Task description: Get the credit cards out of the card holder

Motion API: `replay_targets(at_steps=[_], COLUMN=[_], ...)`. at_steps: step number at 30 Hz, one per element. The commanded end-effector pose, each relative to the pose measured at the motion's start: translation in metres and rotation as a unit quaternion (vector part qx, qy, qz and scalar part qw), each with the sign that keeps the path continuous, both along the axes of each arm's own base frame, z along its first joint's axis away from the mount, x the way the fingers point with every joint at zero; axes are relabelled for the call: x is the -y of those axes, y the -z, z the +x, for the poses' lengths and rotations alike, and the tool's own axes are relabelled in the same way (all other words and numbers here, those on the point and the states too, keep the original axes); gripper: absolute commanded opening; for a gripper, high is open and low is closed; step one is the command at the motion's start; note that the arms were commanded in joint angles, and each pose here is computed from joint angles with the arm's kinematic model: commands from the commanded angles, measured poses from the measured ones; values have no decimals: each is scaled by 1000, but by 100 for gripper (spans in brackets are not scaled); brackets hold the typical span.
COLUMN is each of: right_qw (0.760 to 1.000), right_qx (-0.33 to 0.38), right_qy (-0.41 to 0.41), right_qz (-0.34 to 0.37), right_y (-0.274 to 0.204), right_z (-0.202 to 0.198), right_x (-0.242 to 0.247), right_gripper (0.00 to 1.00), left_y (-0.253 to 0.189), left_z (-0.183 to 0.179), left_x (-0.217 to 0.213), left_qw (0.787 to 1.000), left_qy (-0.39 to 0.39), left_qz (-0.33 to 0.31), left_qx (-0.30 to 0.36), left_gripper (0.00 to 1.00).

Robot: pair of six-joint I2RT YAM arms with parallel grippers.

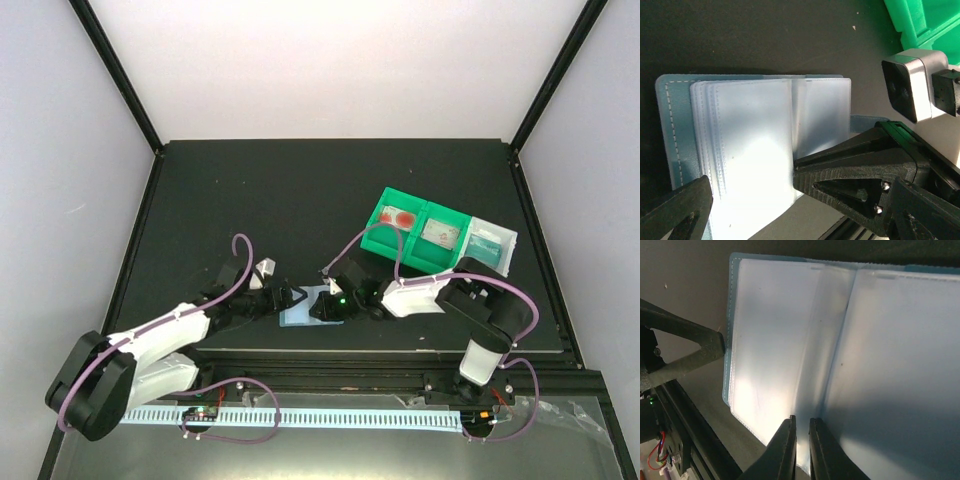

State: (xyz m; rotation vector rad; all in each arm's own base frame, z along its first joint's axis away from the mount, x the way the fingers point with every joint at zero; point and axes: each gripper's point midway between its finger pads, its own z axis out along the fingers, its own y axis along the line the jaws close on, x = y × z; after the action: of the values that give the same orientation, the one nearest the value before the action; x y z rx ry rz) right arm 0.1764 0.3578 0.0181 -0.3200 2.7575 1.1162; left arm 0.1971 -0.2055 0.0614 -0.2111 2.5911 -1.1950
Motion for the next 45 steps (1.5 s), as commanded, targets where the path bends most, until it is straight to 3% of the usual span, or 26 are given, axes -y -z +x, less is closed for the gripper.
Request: replay_targets(at_steps=[1, 10, 17, 24, 30, 35, 45], right_qw=[999, 999, 1000, 1000, 1000, 1000, 1000], right_qx=[-10, -14, -16, -15, -14, -12, -9], right_qy=[9, 11, 11, 11, 13, 13, 13], right_qz=[-39, -32, -20, -19, -19, -18, -16], right_y=[24, 24, 22, 22, 22, 21, 21], right_z=[-5, -6, -6, -7, -6, -6, -6], right_x=[13, 11, 9, 9, 10, 10, 10], right_gripper=[11, 11, 10, 9, 9, 8, 7], left_y=[1, 16, 1, -8, -10, -7, 0], left_z=[2, 0, 2, 2, 3, 4, 4], left_x=[-6, 1, 18, 28, 27, 26, 27], left_qw=[1000, 1000, 997, 993, 994, 994, 994], left_qy=[-7, 1, 14, 23, 20, 17, 16], left_qz=[16, -1, -72, -112, -111, -108, -104], left_qx=[7, -14, -7, -8, -4, -5, -17], left_gripper=[99, 98, 82, 52, 22, 2, 2])
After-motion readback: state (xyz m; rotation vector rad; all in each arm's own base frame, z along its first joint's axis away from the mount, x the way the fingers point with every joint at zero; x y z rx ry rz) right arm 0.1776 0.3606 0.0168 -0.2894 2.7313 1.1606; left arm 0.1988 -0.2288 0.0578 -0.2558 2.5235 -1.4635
